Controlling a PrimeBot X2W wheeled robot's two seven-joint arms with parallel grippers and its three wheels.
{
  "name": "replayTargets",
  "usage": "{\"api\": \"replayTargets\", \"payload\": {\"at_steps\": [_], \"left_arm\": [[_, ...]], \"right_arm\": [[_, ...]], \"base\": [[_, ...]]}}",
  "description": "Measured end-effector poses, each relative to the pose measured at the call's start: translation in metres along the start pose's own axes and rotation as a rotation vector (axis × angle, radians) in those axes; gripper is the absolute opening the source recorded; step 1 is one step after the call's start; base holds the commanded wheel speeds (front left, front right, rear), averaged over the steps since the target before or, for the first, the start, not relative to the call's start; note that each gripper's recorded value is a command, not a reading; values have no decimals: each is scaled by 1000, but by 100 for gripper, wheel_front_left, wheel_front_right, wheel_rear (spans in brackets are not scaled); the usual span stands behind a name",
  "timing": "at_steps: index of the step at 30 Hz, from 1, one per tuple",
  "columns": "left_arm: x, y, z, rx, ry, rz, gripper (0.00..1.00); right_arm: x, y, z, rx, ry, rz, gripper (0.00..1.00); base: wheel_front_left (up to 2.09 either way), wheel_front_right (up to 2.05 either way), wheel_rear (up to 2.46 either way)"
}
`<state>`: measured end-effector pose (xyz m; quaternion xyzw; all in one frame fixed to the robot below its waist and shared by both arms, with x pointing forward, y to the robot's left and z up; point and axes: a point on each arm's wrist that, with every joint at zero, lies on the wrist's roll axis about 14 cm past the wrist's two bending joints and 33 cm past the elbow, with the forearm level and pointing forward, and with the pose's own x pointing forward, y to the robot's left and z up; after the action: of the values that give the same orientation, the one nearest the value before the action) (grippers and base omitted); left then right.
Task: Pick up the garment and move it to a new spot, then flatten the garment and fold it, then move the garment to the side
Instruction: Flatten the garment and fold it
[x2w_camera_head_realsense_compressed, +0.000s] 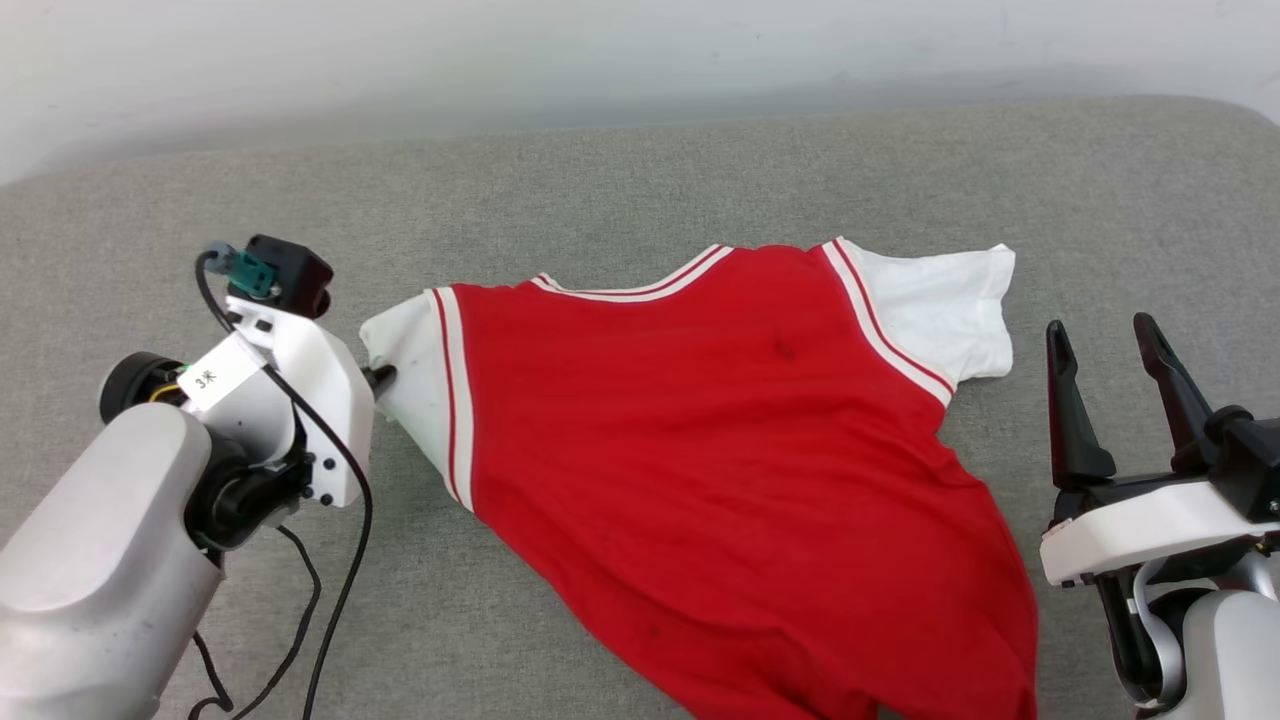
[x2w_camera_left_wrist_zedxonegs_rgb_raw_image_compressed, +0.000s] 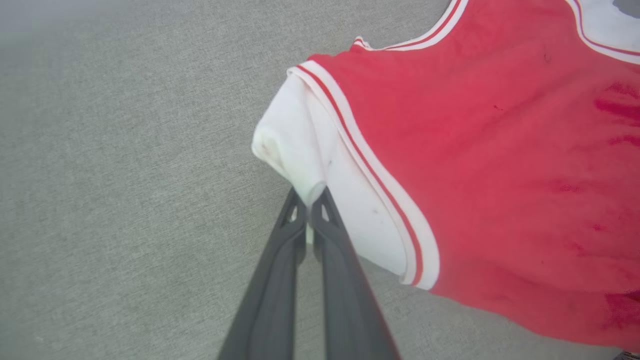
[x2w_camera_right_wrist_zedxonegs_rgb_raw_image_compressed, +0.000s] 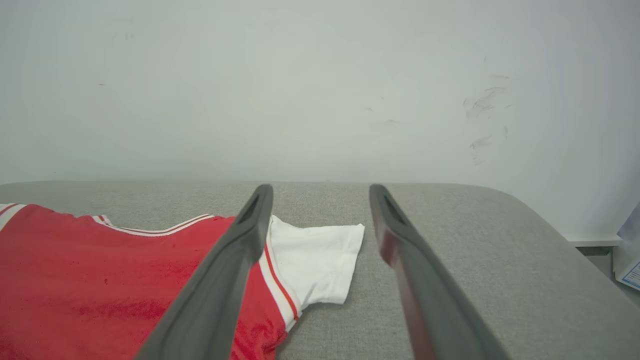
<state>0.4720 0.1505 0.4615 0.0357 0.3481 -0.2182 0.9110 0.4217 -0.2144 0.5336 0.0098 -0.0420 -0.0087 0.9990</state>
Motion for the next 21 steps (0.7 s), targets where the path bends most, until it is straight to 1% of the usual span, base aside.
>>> {"api": "replayTargets", "payload": {"at_steps": [2,3,4,7,10,16,21], "left_arm": [[-2,5,1,6,-6,20,0],[-2,8,1,13,-8,32,33],[-2,11,0,16,-11,45,100],[1,21,-2,33,-25,92,100],[0,31,4,57,-86,138,100],[-13,33,33,60,-310,167,100],[-34,24,43,54,-493,162,100]], "right_arm": [[0,1,-1,1,4,3,100],[0,1,-2,2,7,2,100],[0,1,-3,1,11,2,100],[0,0,-5,2,17,-3,100],[1,-1,-7,3,22,-4,100],[2,4,-8,7,24,8,100],[2,9,1,8,7,25,100]], "base": [[0,0,0],[0,0,0],[0,0,0],[0,0,0],[0,0,0],[0,0,0],[0,0,0]]}}
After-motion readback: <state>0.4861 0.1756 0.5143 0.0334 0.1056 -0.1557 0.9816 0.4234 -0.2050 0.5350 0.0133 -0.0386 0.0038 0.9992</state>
